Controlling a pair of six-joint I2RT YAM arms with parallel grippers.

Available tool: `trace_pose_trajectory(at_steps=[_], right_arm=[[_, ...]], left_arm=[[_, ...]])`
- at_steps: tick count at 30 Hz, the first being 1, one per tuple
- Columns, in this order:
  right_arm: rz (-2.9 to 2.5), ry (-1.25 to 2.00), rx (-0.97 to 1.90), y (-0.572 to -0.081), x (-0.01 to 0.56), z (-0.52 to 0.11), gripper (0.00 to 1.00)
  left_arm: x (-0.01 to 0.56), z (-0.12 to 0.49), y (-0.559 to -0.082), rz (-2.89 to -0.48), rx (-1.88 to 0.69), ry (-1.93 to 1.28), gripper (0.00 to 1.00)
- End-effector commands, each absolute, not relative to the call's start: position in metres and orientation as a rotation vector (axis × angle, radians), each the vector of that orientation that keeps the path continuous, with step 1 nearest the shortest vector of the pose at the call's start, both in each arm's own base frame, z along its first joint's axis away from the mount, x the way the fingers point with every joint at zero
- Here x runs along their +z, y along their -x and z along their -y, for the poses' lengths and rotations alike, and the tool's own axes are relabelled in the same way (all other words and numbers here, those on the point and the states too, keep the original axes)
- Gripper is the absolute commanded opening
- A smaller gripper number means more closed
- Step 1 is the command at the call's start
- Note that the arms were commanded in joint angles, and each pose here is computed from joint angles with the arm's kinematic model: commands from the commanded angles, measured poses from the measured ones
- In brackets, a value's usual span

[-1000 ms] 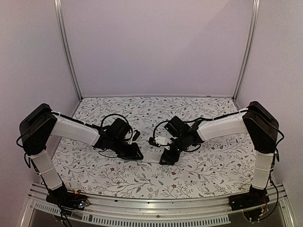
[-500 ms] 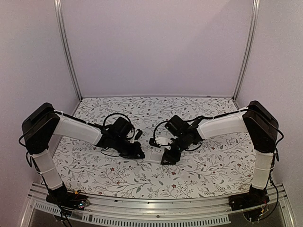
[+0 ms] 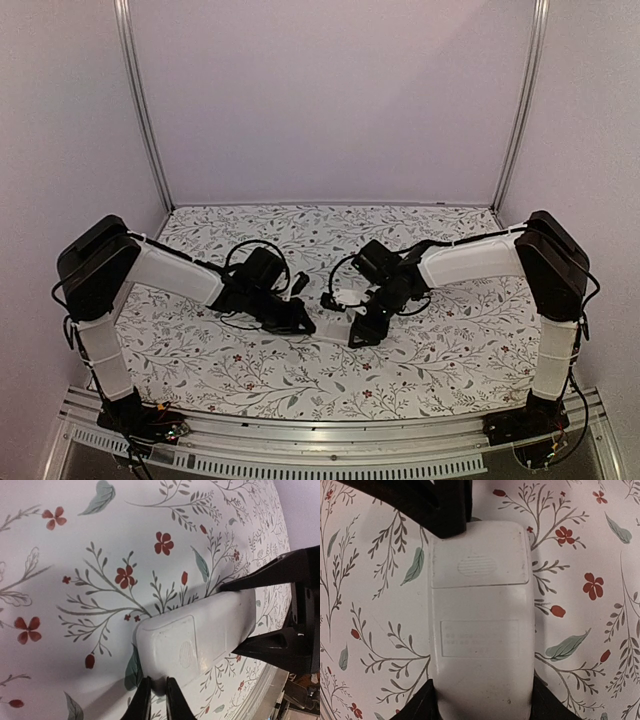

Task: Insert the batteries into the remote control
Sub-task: Load the battery cover onto the remote control without the battery cover, then pick up the remote control from the center of the board.

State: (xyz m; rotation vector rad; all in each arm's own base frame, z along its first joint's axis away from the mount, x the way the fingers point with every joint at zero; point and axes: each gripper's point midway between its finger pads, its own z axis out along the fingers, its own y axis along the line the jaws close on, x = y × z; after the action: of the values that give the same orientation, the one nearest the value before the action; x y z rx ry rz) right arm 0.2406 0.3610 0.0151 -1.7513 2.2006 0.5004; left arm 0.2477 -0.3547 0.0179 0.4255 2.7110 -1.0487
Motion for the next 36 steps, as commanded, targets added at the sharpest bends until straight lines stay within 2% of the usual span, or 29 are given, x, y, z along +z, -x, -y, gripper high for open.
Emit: trace_pose_trajectory(at_steps=[1,5,12,15,16,17,18,19,25,29,32,36], right_arm=[[-2.257,1.788,0.526,-0.226,-0.026,-0.360,0.14],[-2.262,1.781,0.480,-0.227,-0.018,-0.351,0.42],[-2.279,1.713,0.412,-0.237,-0.004,-0.337,0.62],[-2.269,1.654,0.386,-0.244,0.011,-0.333,0.79],[-2.248,1.626,0.379,-0.247,0.023,-0.332,0.91],[-2.238,1.604,0.363,-0.250,0.030,-0.331,0.98],[-2.218,1.576,0.349,-0.254,0.041,-0.330,0.99],[-2.194,1.540,0.339,-0.258,0.054,-0.329,0.99],[-2.099,1.295,0.333,-0.279,0.113,-0.311,0.99],[-1.980,1.054,0.354,-0.293,0.164,-0.294,0.99],[-1.916,0.936,0.427,-0.294,0.199,-0.285,0.99],[-1.894,0.914,0.483,-0.287,0.214,-0.280,0.99]], left_arm=[[-0.011,0.350,-0.184,-2.874,-1.110,-0.585,0.15],[0.007,0.329,-0.213,-2.795,-1.033,-0.515,0.29],[0.036,0.309,-0.246,-2.686,-0.941,-0.462,0.55],[0.054,0.303,-0.262,-2.596,-0.867,-0.481,0.72],[0.062,0.301,-0.268,-2.557,-0.827,-0.498,0.84],[0.069,0.300,-0.273,-2.517,-0.794,-0.526,0.92],[0.079,0.300,-0.278,-2.469,-0.769,-0.560,0.98],[0.087,0.300,-0.283,-2.423,-0.749,-0.591,0.99],[0.131,0.315,-0.298,-2.163,-0.700,-0.824,1.00],[0.153,0.344,-0.280,-2.001,-0.819,-1.148,0.99],[0.144,0.356,-0.273,-1.977,-0.787,-1.374,1.00],[0.115,0.368,-0.268,-1.946,-0.645,-1.669,0.99]])
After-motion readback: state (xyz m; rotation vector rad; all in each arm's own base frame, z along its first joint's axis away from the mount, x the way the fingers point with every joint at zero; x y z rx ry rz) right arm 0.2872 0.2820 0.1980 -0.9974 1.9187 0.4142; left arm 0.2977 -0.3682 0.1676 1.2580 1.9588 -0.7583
